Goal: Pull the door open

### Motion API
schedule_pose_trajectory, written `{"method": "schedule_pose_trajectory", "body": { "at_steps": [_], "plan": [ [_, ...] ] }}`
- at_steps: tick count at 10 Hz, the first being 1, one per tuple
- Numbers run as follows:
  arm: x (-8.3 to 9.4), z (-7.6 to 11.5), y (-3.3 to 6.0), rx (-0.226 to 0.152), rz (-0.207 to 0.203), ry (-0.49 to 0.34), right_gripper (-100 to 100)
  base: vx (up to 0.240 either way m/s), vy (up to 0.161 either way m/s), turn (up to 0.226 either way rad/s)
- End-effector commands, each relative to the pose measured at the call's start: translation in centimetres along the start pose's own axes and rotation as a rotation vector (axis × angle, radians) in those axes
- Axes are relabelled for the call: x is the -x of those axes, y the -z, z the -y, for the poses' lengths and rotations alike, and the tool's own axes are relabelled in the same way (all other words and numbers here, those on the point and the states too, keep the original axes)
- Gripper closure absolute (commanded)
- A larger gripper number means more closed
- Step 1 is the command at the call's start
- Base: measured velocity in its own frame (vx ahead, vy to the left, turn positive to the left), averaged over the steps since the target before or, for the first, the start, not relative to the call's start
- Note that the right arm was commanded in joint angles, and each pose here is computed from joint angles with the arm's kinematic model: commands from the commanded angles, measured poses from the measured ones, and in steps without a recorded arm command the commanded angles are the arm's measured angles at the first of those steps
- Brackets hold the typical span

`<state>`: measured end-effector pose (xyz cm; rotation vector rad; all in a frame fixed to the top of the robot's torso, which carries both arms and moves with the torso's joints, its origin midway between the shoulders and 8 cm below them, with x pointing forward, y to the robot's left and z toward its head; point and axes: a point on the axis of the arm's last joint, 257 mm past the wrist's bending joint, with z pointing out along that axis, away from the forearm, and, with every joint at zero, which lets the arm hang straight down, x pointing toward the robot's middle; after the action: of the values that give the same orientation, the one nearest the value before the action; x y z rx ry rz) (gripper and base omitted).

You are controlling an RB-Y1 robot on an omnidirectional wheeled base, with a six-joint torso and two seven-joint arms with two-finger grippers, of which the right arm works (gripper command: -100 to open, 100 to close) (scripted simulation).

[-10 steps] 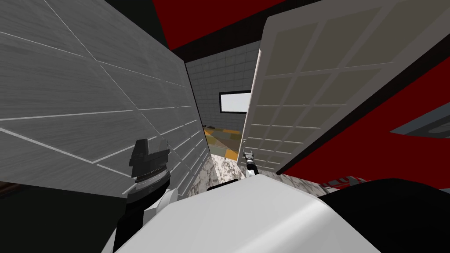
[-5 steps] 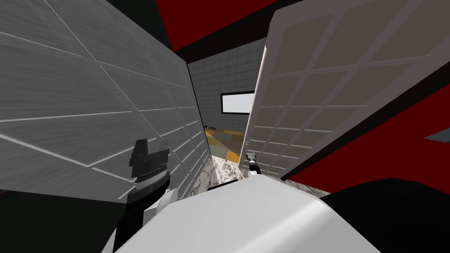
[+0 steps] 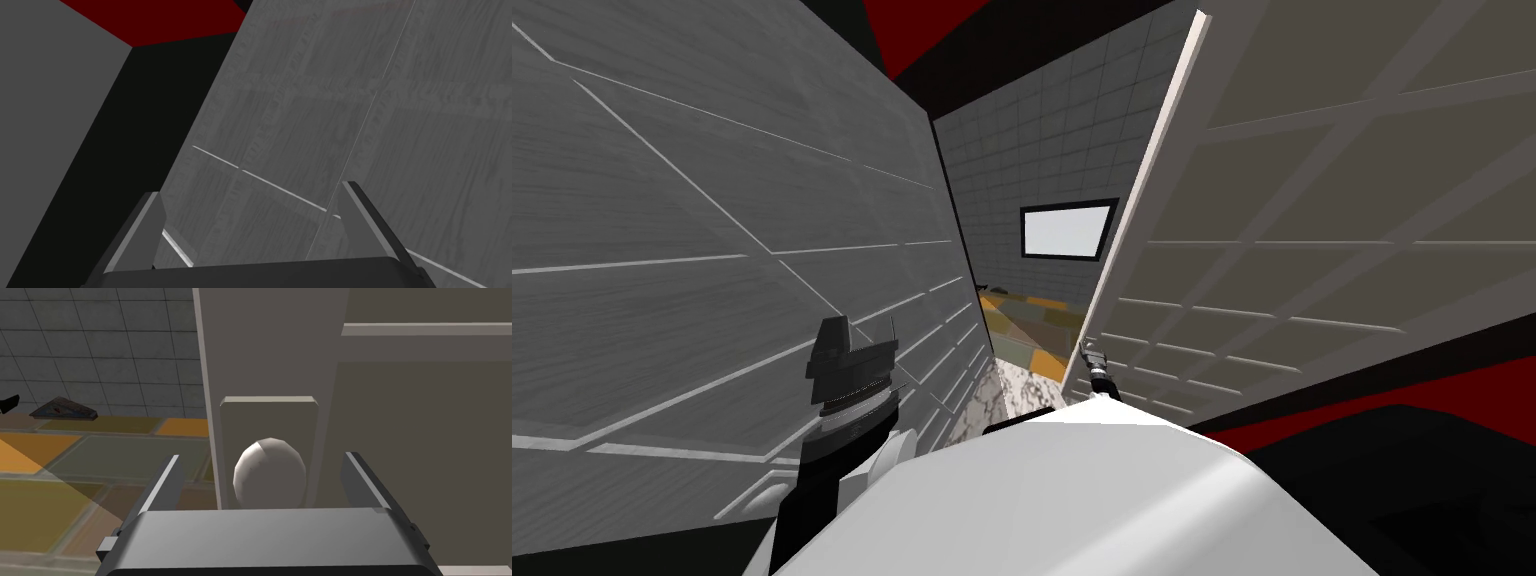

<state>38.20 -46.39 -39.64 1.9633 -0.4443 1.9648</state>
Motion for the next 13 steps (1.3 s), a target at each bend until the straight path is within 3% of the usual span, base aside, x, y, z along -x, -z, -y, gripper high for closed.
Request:
{"method": "schedule_pose_trajectory", "body": {
  "at_steps": [1,2,3,8,13],
  "plan": [
    [0.2,-0.8,-0.06,0.005,0.0,0.0,-100,0.122,-0.027,0.016],
    [0.2,-0.4,0.04,0.003,0.002,0.001,-100,0.039,-0.001,-0.003],
    [0.2,-0.4,0.04,0.003,0.002,0.001,100,-0.005,0.002,0.004],
    [0.2,-0.4,0.04,0.003,0.002,0.001,100,-0.006,-0.002,0.001],
    [0.1,1.4,0.46,-0.075,0.0,-0.003,100,-0.168,0.002,0.057]
  ]
}}
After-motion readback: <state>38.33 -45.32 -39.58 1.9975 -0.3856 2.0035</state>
